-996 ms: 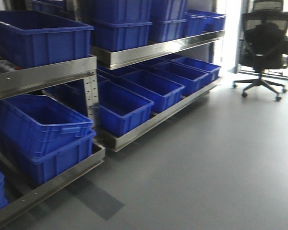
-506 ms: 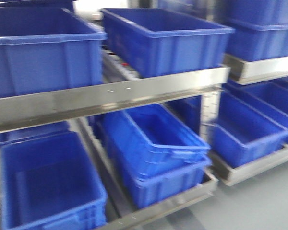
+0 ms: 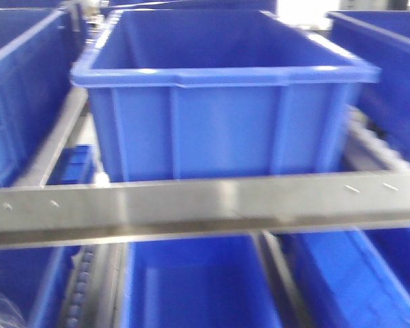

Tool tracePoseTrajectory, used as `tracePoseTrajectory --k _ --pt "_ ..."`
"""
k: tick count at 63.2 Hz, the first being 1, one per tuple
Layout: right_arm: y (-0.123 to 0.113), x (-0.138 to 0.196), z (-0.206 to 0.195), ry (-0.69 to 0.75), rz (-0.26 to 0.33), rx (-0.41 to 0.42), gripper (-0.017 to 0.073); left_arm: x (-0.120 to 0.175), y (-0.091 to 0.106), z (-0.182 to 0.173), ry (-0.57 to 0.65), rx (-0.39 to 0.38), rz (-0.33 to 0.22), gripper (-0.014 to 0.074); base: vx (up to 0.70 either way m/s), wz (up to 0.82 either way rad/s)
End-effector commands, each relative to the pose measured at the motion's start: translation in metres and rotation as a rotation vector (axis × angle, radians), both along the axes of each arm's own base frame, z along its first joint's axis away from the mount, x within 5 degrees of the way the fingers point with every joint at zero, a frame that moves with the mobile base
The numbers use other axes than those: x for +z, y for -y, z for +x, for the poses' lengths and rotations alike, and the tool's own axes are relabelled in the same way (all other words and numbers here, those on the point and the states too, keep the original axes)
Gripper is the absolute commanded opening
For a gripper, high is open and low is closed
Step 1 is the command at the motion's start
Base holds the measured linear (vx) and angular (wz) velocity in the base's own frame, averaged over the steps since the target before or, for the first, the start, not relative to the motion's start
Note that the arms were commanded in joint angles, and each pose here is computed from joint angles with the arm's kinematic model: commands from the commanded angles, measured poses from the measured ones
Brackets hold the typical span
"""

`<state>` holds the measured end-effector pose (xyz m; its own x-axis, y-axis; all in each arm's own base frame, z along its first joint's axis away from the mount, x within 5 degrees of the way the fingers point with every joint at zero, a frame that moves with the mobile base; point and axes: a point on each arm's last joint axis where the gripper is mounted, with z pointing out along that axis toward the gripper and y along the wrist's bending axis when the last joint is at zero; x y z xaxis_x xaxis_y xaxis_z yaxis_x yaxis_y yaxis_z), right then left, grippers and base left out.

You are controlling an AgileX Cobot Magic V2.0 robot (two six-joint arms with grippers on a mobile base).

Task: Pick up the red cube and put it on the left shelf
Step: 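Drive up to the shelf rack and stop before a blue crate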

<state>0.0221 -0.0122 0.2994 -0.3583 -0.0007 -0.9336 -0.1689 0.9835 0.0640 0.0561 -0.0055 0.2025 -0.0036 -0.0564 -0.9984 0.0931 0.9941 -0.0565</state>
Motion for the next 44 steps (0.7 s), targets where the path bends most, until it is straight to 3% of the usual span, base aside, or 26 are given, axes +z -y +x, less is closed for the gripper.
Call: tracePoseTrajectory --k 1,44 --pt "-0.001 0.0132 0.0021 0.093 0.0 0.01 0.0137 0.0006 -0.0005 -0.0002 0.075 0.003 -0.016 0.0101 0.35 0.43" --pt "-0.001 0.0132 0.0021 0.093 0.0 0.01 0.0137 0.0006 -0.0005 -0.0002 0.075 0.003 -0.016 0.0101 0.19 0.21"
